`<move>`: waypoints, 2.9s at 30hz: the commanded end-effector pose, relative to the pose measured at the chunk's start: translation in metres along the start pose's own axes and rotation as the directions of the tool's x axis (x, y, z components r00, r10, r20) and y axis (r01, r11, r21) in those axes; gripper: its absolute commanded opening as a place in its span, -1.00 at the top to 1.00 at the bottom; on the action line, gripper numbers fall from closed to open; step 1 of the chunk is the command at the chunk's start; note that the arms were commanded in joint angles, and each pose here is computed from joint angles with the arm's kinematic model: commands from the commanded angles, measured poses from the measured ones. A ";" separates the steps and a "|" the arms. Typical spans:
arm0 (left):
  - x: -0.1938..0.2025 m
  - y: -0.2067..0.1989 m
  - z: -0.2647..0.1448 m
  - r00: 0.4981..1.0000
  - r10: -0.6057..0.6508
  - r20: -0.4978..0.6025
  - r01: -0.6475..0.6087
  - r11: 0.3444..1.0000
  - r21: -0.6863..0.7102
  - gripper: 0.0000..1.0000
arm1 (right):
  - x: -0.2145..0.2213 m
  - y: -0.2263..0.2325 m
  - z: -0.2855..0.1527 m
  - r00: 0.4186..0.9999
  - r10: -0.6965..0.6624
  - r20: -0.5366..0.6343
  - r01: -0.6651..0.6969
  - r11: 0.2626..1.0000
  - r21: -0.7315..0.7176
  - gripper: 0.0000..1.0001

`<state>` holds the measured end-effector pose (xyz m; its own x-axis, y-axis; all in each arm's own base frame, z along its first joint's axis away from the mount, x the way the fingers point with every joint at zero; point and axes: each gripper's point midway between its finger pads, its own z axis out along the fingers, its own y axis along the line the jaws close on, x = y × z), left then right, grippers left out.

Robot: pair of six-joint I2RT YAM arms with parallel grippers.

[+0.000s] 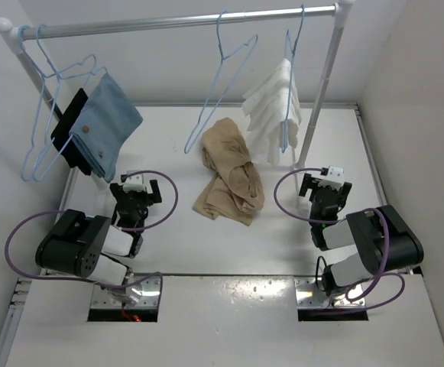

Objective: Place the t-shirt on the hanger
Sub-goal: Grab a hanger with the right arm

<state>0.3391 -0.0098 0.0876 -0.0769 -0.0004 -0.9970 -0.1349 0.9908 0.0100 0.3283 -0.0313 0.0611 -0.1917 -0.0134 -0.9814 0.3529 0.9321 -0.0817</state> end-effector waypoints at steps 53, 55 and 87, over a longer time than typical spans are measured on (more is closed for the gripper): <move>-0.072 -0.110 -0.121 0.661 0.542 0.519 -0.713 0.240 0.659 -1.00 | -0.372 -0.075 -0.088 0.991 0.078 0.105 -0.097 0.978 0.185 -0.72; -0.095 -0.105 -0.114 0.685 0.564 0.462 -0.688 0.291 0.665 -1.00 | -0.383 -0.051 -0.091 0.995 0.049 0.088 -0.051 0.998 0.027 -0.72; -0.115 -0.086 -0.075 0.891 0.445 -0.096 -0.284 0.708 0.646 -1.00 | -0.446 0.260 -0.174 0.923 0.298 -0.243 -0.328 0.280 -0.902 -0.70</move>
<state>0.2796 -0.1044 0.1956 -0.2199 0.4569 -0.8619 0.5937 0.7638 0.2534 0.3363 0.2784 0.4905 -0.3444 0.2621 -0.9015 -0.6850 0.5865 0.4322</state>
